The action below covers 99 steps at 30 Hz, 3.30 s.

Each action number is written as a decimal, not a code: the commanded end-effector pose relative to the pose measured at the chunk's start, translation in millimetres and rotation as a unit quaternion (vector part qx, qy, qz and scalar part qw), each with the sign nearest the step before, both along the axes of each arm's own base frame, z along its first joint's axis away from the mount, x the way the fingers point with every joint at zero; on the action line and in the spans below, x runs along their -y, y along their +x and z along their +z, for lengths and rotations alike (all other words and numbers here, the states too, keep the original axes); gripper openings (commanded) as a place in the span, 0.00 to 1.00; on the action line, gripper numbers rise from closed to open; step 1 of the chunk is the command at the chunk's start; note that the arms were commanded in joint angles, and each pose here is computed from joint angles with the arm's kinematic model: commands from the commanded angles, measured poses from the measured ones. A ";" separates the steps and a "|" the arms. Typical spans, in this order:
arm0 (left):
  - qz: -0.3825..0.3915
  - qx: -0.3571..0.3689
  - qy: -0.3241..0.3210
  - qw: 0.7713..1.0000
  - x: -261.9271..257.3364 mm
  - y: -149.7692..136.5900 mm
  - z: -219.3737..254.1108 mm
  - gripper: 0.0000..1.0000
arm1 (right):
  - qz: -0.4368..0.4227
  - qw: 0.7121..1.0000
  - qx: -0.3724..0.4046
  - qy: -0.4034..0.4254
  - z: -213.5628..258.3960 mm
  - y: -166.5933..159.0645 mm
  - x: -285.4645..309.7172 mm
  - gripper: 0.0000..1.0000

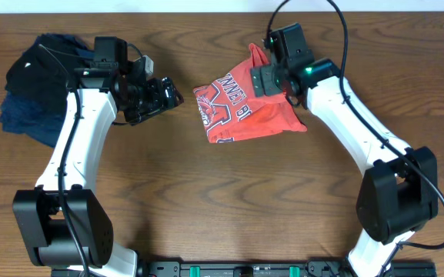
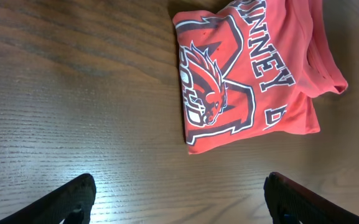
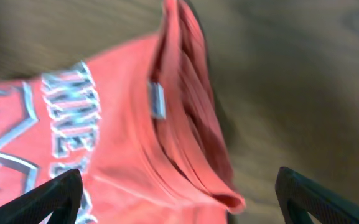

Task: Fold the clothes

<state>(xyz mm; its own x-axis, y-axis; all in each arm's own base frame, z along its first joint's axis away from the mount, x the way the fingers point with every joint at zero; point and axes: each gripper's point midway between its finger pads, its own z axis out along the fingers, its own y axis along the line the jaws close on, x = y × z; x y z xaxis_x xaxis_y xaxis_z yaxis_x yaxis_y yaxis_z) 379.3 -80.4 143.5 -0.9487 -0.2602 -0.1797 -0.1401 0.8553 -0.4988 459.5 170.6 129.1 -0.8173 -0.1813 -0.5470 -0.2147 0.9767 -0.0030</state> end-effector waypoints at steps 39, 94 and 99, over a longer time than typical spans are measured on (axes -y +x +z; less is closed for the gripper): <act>0.001 -0.008 0.009 1.000 -2.4 -2.0 -5.7 0.88 | 0.086 0.914 -0.157 0.363 25.0 -27.6 -97.2 0.01; -0.121 0.072 0.036 0.989 75.0 72.4 -123.6 0.89 | -0.066 0.944 -0.306 0.102 -93.1 -89.3 14.4 0.38; -0.128 -0.019 0.043 0.991 70.4 33.9 -143.5 0.64 | -0.090 0.948 -0.299 0.053 -118.8 -80.3 34.7 0.38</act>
<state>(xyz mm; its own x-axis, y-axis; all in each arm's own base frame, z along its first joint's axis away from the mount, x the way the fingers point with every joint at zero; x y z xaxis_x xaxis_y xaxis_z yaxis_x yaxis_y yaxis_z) 435.6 -154.7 17.1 -0.9682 -0.0125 -0.2498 0.1022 0.8918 -0.4408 375.9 149.4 24.0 -0.9990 0.0336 0.0288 0.0396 0.9693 0.2426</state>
